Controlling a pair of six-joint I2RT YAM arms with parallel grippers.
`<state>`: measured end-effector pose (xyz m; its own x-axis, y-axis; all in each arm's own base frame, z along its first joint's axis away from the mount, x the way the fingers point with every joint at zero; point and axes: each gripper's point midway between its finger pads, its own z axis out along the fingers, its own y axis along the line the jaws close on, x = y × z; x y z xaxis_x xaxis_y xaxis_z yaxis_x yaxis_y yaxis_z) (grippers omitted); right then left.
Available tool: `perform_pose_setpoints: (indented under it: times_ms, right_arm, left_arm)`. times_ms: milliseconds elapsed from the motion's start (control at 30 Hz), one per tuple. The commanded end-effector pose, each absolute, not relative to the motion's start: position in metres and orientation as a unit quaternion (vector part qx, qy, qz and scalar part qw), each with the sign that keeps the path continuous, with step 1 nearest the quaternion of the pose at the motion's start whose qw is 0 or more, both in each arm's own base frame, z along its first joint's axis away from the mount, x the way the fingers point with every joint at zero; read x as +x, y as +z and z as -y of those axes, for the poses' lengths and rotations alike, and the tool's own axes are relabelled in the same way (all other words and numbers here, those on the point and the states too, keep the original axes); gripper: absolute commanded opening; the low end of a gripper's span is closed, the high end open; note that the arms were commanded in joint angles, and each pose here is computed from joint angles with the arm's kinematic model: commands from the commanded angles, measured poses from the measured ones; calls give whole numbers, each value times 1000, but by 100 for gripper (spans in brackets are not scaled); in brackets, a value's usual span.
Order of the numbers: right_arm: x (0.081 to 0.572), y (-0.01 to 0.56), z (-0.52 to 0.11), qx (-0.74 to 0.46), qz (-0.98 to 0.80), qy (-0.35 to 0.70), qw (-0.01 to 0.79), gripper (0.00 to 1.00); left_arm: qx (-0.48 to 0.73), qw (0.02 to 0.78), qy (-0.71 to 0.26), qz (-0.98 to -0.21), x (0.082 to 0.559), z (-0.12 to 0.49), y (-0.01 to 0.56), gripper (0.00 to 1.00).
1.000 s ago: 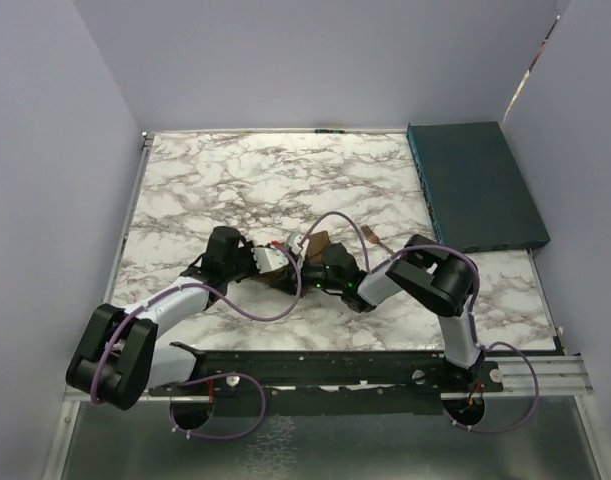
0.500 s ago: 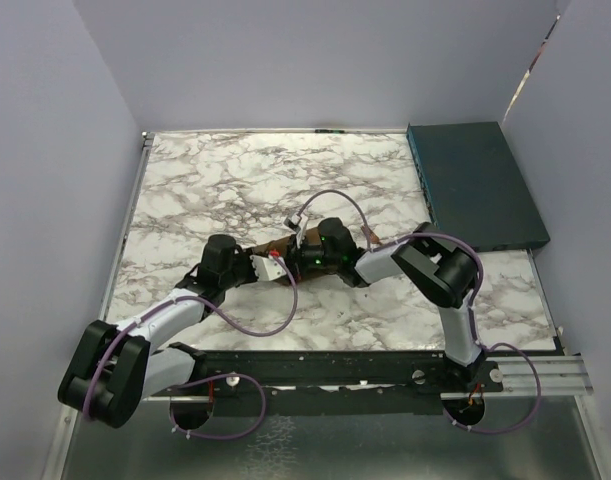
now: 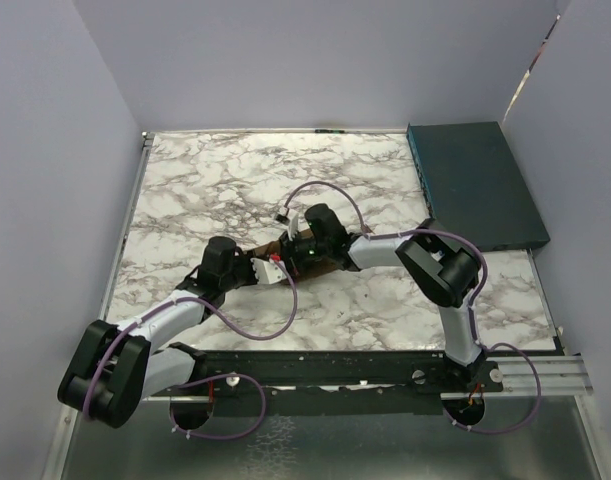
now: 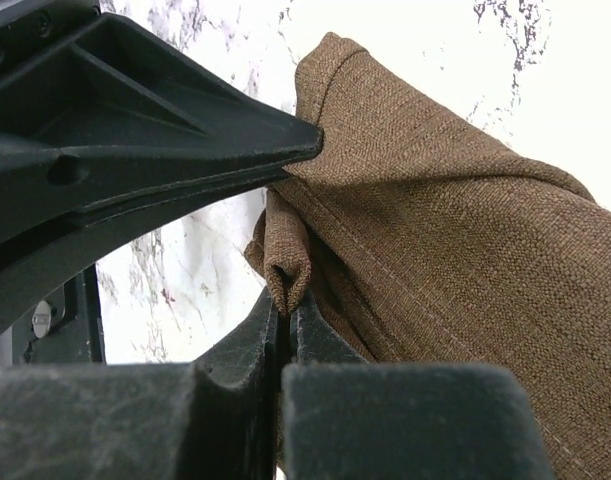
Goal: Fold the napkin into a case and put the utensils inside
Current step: Insert the napkin into the napkin holder.
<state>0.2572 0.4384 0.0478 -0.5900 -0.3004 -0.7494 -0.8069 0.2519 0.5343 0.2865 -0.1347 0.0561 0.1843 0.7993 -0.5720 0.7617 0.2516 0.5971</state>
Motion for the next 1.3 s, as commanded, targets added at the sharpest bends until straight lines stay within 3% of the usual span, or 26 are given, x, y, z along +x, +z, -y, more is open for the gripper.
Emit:
perform_pose_setpoints:
  times_ms: [0,367,633,1267]
  right_arm:
    - [256,58,-434,-391,-754,474,233,1]
    - [265,34,-423,-402,-801,424,134,1]
    - [257,-2,-414,-379,-824,415,71,1]
    - [273,38,-439,-399,-800,442,80,1]
  left_arm:
    - [631,470,-2,-617,277,145,52,0]
    - [644,476,9,-599,277,144,53,0]
    - [601,492,14,-630,292,144,64,0]
    - [613,488,9,-622,289,146,63,0]
